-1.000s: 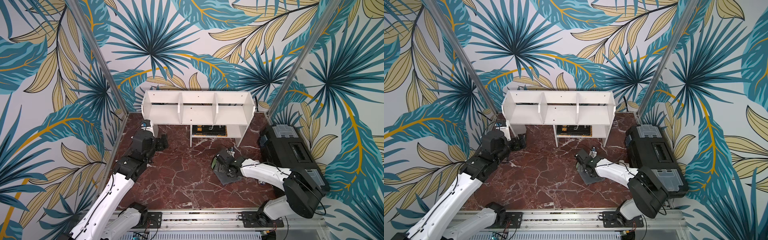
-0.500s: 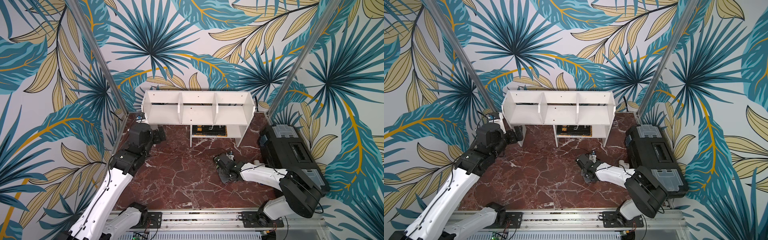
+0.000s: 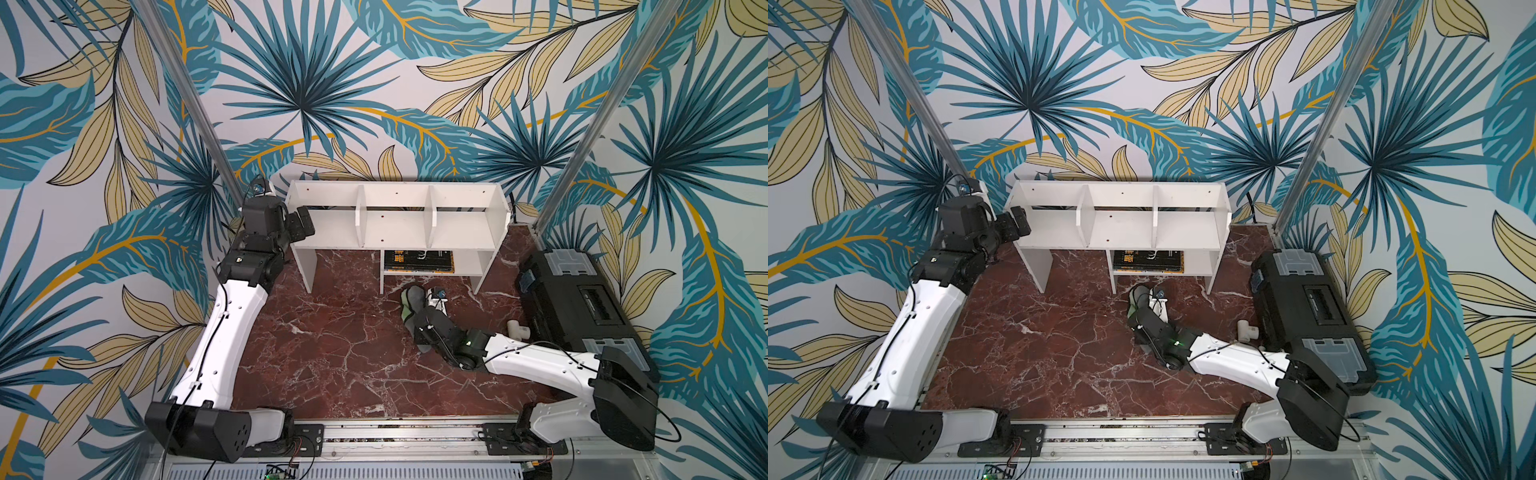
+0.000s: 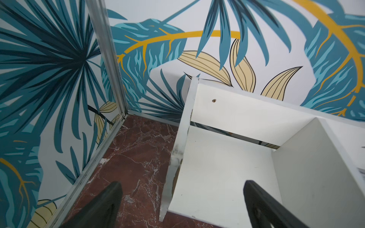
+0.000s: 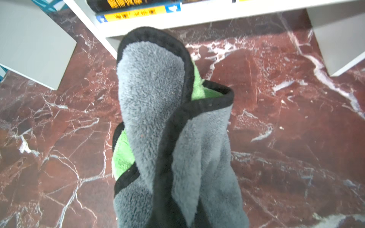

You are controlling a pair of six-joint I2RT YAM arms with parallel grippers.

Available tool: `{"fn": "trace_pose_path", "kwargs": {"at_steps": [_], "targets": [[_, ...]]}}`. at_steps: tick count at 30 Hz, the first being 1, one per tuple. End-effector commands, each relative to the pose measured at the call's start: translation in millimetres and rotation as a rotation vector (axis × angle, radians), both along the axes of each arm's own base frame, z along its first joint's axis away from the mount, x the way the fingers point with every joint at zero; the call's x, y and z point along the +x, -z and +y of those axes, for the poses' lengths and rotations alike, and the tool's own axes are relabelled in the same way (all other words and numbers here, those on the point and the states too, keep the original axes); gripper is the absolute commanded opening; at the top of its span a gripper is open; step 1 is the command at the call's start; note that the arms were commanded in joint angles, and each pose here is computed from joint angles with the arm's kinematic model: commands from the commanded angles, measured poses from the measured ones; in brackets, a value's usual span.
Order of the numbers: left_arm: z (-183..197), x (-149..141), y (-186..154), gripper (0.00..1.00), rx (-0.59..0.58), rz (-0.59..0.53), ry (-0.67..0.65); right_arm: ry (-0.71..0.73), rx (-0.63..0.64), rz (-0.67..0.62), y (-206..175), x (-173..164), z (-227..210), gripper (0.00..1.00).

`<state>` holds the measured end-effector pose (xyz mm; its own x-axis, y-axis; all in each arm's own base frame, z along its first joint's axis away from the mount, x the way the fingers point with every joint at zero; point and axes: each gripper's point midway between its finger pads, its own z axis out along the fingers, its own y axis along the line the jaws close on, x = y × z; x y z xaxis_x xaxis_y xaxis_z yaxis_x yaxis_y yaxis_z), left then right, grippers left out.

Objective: Wipe the bookshelf clean with a cloth
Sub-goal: Pick up the cleaning item at the center of the board, then hold the shelf at the center of the board.

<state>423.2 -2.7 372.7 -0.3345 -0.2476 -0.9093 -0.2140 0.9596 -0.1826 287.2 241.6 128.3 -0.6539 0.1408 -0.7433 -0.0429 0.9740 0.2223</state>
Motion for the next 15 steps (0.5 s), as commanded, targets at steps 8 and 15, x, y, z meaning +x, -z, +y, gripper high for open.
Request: {"fn": "trace_pose_path", "kwargs": {"at_steps": [8, 15], "targets": [[-4.2, 43.0, 25.7, 0.80, 0.007, 0.020, 0.038, -0.113, 0.042, -0.129, -50.1, 31.2, 52.0, 0.00], [-7.6, 38.6, 43.7, 0.53, -0.005, 0.022, 0.056, -0.102, -0.022, -0.212, -75.9, 66.5, 82.3, 0.00]]}}
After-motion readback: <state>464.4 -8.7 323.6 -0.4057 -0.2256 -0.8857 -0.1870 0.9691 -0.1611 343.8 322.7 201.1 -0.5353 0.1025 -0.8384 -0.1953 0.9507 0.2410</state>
